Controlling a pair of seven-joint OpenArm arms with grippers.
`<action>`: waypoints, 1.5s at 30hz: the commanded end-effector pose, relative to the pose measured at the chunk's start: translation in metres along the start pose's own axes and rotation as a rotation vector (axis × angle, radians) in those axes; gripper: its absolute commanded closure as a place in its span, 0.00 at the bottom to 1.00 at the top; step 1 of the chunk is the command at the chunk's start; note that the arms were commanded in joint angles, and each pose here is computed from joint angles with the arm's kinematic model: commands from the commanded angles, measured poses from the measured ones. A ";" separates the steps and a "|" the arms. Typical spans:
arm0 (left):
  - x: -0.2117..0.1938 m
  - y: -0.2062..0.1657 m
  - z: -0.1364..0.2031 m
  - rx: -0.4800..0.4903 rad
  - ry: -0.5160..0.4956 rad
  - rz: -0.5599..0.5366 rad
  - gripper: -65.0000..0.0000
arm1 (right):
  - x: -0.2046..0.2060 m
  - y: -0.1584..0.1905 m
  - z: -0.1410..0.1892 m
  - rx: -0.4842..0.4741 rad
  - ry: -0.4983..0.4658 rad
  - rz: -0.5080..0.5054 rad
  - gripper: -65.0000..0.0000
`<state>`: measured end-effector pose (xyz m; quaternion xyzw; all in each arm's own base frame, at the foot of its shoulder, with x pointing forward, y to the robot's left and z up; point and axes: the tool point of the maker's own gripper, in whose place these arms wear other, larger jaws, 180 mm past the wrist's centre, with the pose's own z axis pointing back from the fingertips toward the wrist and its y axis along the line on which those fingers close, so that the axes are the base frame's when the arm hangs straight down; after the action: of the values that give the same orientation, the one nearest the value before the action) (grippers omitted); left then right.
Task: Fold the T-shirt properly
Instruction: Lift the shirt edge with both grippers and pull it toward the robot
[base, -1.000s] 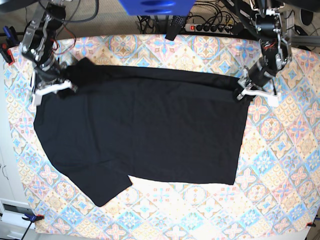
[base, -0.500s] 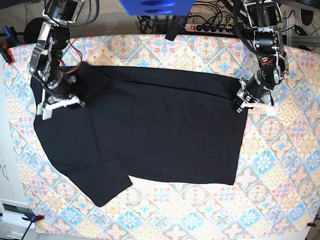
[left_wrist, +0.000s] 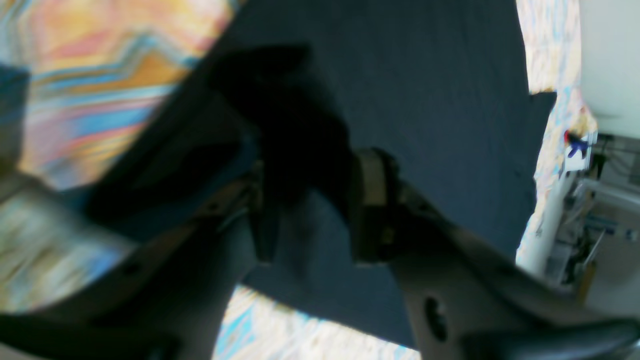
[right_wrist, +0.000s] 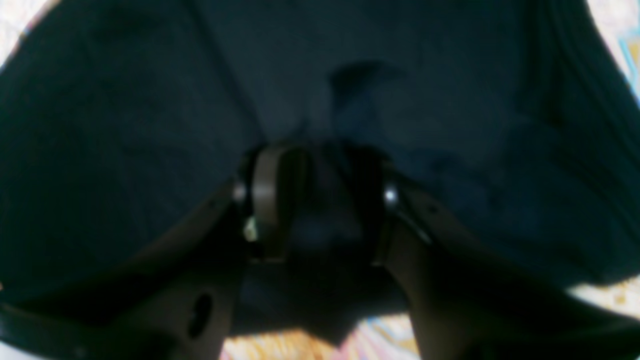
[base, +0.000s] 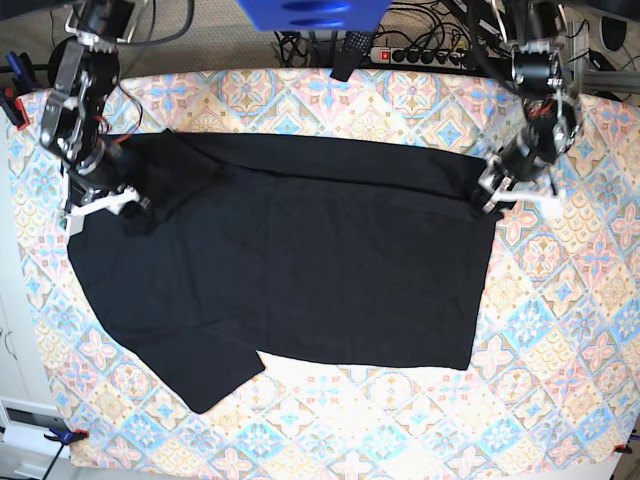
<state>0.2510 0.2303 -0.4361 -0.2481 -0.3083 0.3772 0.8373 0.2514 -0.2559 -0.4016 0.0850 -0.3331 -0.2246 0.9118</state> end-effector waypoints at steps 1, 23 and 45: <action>0.006 -0.006 0.007 -0.027 -0.015 -0.006 0.63 | 0.012 0.002 0.008 0.008 -0.043 0.025 0.60; -0.042 0.045 0.023 0.051 0.086 0.122 0.62 | -0.022 -0.030 0.041 -0.072 -0.003 0.041 0.54; -0.043 0.024 -0.021 0.004 0.101 0.221 1.00 | -0.050 -0.079 0.038 -0.172 0.071 -0.067 0.54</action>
<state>0.2305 0.2055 -0.4831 -0.2980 -0.2351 0.4601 0.8026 0.1580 -0.2959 -0.4342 0.0309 -0.2578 -0.2838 0.9231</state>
